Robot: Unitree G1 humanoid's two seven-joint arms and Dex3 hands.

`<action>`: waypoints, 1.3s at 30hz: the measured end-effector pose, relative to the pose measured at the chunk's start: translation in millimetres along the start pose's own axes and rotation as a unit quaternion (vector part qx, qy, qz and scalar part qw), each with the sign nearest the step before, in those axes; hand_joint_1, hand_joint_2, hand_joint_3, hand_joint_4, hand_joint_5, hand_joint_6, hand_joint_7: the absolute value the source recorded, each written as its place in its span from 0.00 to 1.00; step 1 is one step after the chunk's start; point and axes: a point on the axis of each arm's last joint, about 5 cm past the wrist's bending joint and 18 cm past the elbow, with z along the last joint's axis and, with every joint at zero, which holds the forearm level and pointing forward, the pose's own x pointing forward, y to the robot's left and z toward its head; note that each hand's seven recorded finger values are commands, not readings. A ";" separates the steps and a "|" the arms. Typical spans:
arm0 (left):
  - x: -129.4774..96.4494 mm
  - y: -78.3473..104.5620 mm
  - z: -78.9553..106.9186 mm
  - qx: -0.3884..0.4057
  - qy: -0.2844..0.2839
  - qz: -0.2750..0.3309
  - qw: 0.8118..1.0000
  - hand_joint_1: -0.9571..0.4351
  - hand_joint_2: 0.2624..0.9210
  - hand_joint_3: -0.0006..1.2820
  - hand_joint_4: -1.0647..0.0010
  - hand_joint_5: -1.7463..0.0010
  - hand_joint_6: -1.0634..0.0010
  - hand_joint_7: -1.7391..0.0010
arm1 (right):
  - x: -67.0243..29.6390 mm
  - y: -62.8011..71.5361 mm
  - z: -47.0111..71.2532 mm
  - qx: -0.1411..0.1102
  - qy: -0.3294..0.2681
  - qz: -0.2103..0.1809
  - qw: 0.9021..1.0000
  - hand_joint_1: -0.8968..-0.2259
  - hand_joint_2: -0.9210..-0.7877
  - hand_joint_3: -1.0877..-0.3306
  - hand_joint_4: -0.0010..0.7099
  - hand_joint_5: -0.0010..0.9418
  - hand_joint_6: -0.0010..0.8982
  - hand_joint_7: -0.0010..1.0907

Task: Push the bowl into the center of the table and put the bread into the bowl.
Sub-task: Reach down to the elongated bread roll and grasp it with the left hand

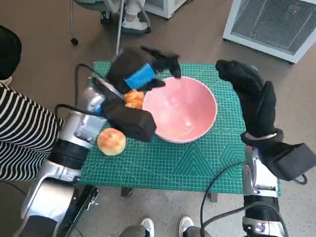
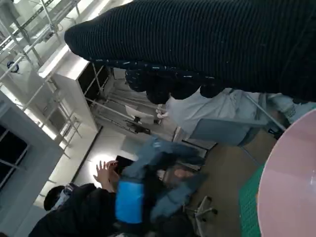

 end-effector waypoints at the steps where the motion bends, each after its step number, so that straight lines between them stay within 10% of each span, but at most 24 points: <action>1: 0.9 -4.1 -0.2 -0.003 0.004 -0.010 1.000 0.69 1.00 0.04 0.31 0.39 0.42 0.30 | -0.1 0.1 0.1 0.000 0.000 0.000 1.000 0.16 0.00 0.43 0.27 0.01 0.07 0.48; 25: 11.3 -31.5 -4.7 -0.006 0.040 -0.122 0.992 0.69 1.00 0.08 0.36 0.35 0.49 0.27 | -8.9 4.3 0.0 -0.006 0.006 -0.027 1.000 0.15 0.00 0.44 0.28 0.01 0.08 0.48; 39: 7.6 -5.3 -12.8 -0.007 0.037 -0.088 0.995 0.69 1.00 0.08 0.37 0.35 0.49 0.26 | -12.2 7.2 0.3 -0.009 0.008 -0.036 0.999 0.13 0.00 0.44 0.28 0.01 0.08 0.48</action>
